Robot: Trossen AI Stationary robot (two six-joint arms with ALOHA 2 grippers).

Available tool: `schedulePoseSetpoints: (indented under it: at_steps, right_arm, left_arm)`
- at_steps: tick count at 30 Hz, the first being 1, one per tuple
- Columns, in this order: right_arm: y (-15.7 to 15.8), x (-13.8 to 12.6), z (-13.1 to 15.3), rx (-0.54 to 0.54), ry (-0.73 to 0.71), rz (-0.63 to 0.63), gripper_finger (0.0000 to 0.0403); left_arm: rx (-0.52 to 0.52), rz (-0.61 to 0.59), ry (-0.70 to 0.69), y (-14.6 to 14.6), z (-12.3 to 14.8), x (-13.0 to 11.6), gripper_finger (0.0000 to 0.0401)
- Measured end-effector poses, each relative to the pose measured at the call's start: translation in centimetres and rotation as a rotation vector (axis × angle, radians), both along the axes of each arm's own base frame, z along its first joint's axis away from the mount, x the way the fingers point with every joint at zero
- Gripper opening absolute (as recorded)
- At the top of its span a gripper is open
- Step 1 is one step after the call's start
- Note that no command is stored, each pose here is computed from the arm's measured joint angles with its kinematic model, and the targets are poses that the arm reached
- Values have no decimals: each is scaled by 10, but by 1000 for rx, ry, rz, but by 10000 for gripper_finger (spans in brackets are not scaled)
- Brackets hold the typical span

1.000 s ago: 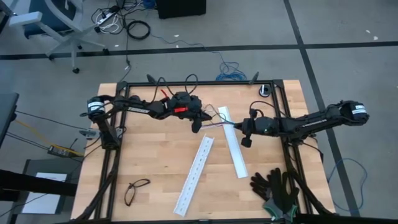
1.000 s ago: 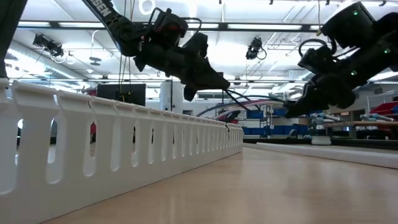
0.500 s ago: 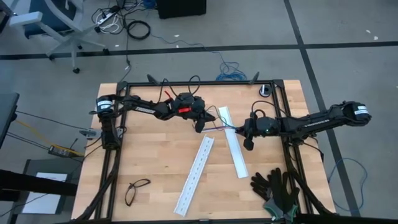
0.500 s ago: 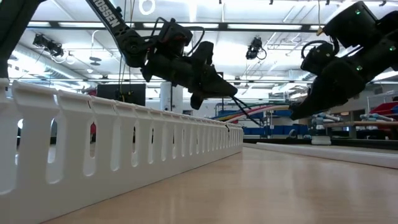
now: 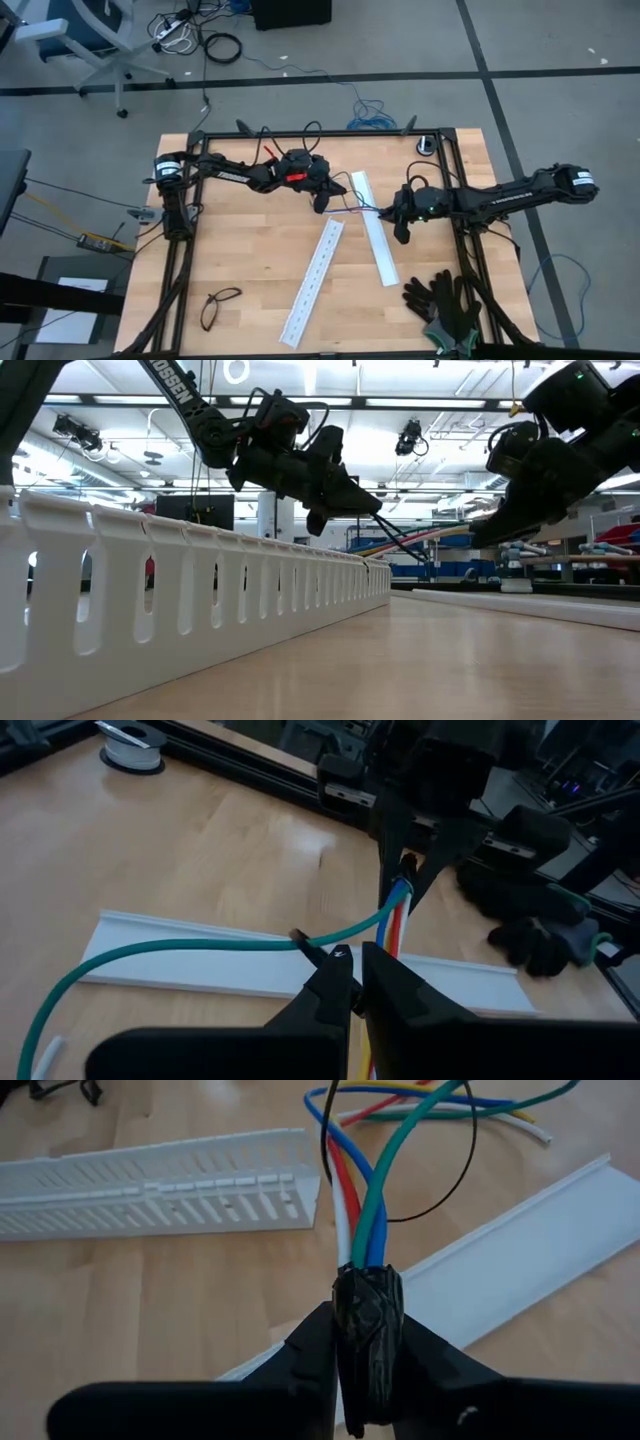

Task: Ziptie cables
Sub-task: Wrap the cable wire in the zip tie

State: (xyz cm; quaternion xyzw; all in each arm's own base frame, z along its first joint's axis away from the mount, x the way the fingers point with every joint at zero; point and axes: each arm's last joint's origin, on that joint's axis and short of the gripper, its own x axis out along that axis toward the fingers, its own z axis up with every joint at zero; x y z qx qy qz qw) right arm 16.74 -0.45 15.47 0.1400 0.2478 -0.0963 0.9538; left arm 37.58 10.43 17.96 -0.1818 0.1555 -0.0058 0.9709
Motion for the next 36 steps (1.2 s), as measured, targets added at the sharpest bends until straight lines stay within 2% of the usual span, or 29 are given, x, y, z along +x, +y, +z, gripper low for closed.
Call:
schedulePoseSetpoints:
  at_steps: [5,14,18,21,24,28,33,36]
  right_arm:
    - [0,0,0,14,-4,-5,69]
    - [-3,-1,-2,5,24,-15,177]
    - [-5,-1,-2,5,20,-26,203]
    - [-6,1,1,-3,-17,-33,207]
    - [-8,5,10,-21,-113,-63,203]
    - [-9,8,19,-82,-211,-53,191]
    - [-10,9,22,-141,-230,-81,172]
    - [-10,11,20,-141,-222,-84,164]
  left_arm:
    - [4,1,-11,0,1,0,0]
    - [5,0,-18,0,2,1,0]
    - [6,1,-19,0,2,1,0]
    - [6,1,-19,0,2,1,0]
    - [6,1,-19,0,2,1,0]
    - [1,14,-24,0,0,3,0]
    - [-55,-30,-17,-10,-6,16,0]
    - [-41,-68,-38,-18,-3,29,0]
